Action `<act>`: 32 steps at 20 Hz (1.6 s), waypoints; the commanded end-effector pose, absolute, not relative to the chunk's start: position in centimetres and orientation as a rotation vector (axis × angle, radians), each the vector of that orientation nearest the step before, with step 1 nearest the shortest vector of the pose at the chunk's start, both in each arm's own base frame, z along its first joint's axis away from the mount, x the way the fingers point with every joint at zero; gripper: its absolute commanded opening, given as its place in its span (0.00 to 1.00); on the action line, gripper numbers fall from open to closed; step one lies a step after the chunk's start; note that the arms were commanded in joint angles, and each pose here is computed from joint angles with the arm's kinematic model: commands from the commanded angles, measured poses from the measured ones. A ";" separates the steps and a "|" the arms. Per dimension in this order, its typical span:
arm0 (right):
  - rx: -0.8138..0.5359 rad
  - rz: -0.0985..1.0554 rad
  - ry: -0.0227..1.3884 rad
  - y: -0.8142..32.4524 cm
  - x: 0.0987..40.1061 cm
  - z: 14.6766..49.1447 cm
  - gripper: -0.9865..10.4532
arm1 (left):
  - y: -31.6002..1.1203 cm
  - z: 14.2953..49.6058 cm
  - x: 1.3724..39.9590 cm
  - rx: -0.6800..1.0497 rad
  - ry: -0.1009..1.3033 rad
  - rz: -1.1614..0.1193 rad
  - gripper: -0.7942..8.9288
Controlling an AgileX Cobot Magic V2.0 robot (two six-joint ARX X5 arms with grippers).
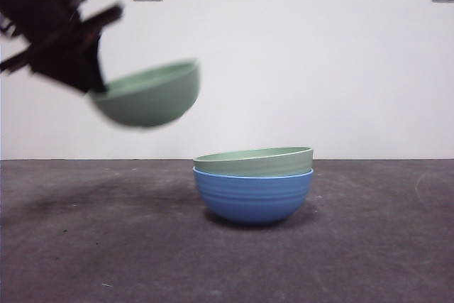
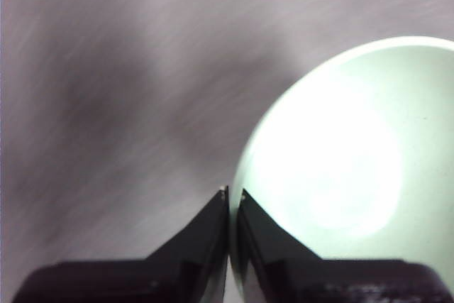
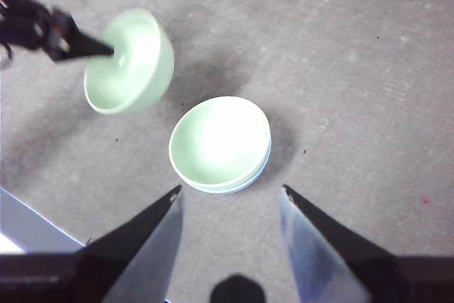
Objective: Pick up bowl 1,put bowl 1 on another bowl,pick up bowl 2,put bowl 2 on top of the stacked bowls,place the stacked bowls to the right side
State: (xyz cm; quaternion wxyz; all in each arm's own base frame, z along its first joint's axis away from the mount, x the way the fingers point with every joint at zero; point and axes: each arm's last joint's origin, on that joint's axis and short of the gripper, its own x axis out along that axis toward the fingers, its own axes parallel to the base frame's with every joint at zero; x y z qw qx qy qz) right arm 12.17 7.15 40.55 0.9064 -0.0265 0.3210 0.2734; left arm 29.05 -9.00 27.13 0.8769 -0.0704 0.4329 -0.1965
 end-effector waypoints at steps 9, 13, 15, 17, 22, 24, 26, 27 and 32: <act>-0.054 0.560 0.683 7.2 12.1 40.3 0.28 | -19.4 30.0 29.9 -0.001 0.882 -0.629 0.07; -0.063 0.554 0.716 7.0 11.9 40.1 0.28 | -21.2 26.1 31.5 0.033 0.999 -0.621 0.07; -0.063 0.554 0.716 7.0 12.0 40.1 0.28 | -21.6 24.3 31.9 0.048 1.051 -0.610 0.07; -0.063 0.554 0.716 7.0 12.0 40.1 0.28 | -21.9 23.1 32.2 0.056 1.086 -0.602 0.07; -0.063 0.554 0.716 7.0 12.0 40.1 0.28 | -21.8 21.6 32.2 0.098 1.170 -0.562 0.07; -0.063 0.554 0.716 7.0 12.0 40.1 0.28 | -21.8 21.6 32.2 0.103 1.168 -0.570 0.09; -0.063 0.554 0.716 7.0 12.0 40.1 0.28 | -21.8 21.6 32.1 0.102 1.173 -0.574 0.24; -0.063 0.554 0.716 7.0 12.0 40.1 0.28 | -21.8 21.7 32.0 0.102 1.174 -0.573 0.35; -0.065 0.553 0.729 7.2 12.2 39.9 0.29 | -21.9 24.1 32.1 0.104 1.190 -0.589 0.45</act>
